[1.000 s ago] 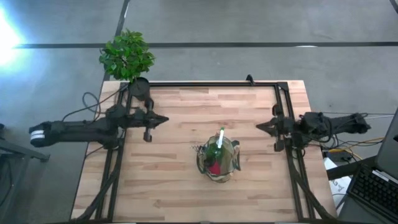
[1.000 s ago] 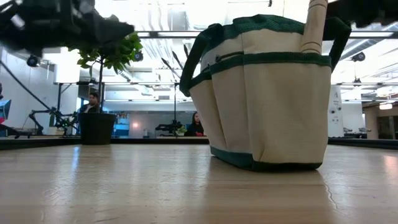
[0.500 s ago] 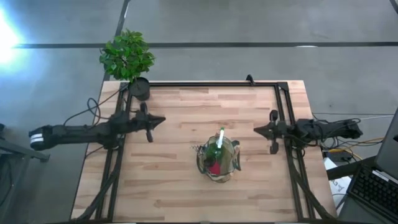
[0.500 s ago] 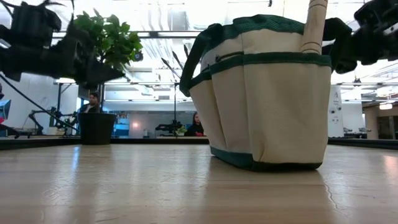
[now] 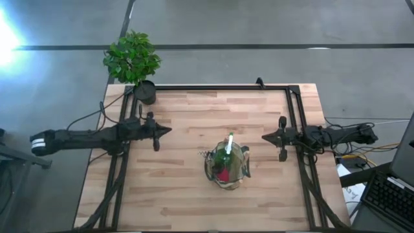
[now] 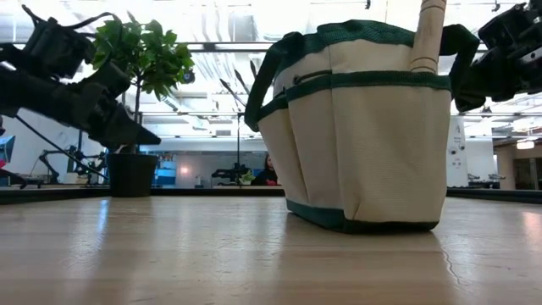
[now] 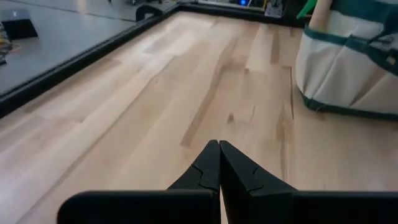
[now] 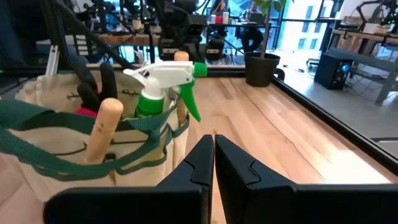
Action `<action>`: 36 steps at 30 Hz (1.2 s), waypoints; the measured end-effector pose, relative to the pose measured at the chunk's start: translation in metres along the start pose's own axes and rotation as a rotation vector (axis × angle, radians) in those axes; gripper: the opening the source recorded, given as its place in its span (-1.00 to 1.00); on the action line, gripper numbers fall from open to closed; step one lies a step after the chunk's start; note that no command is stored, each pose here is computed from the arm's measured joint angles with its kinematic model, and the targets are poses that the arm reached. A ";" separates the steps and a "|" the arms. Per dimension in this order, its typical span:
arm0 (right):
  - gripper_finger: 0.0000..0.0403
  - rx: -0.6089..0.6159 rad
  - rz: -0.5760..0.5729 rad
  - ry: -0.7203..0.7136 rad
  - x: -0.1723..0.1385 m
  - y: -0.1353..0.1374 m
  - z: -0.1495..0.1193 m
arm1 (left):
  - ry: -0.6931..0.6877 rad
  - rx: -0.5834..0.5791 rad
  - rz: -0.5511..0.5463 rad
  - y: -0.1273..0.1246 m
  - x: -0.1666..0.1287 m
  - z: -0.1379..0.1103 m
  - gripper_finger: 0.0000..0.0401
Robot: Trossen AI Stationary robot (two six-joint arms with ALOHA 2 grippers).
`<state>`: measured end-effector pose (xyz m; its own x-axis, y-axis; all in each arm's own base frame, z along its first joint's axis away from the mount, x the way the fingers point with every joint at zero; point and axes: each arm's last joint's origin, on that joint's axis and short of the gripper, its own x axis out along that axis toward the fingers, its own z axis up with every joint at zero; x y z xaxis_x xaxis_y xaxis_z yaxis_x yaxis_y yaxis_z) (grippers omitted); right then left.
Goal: Pick & Place Garden tools in Gardening bag
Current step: Return to Home Position
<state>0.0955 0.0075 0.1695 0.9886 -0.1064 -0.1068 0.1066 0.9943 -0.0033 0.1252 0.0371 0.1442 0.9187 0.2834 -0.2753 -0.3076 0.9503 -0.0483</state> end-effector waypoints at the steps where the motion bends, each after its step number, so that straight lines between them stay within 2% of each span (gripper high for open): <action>1: -0.96 0.001 0.000 -0.001 0.000 0.000 0.000 | 0.005 0.000 0.000 0.000 -0.001 -0.001 -0.99; 6: -0.96 0.006 0.000 -0.033 0.000 0.000 0.001 | 0.036 0.002 0.001 0.000 -0.008 -0.008 -0.99; 8: -0.96 0.024 0.002 -0.095 0.001 0.000 0.001 | 0.060 0.001 0.000 0.001 -0.013 -0.011 -0.99; 13: -0.96 0.033 -0.008 -0.128 0.003 -0.001 -0.001 | -0.070 0.001 -0.009 0.000 -0.021 -0.001 -0.99; 23: -0.96 0.034 -0.141 -0.106 0.006 -0.014 -0.002 | -0.295 -0.002 -0.022 -0.001 -0.038 0.013 -0.99; 36: -0.96 0.036 -0.149 -0.109 0.006 -0.014 -0.002 | -0.283 -0.001 -0.028 -0.001 -0.038 0.012 -0.99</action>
<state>0.0997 -0.0076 0.1667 0.9671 -0.2543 0.0010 0.2542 0.9668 0.0248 0.0938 0.0271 0.1658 0.9594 0.2818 0.0055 -0.2812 0.9582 -0.0528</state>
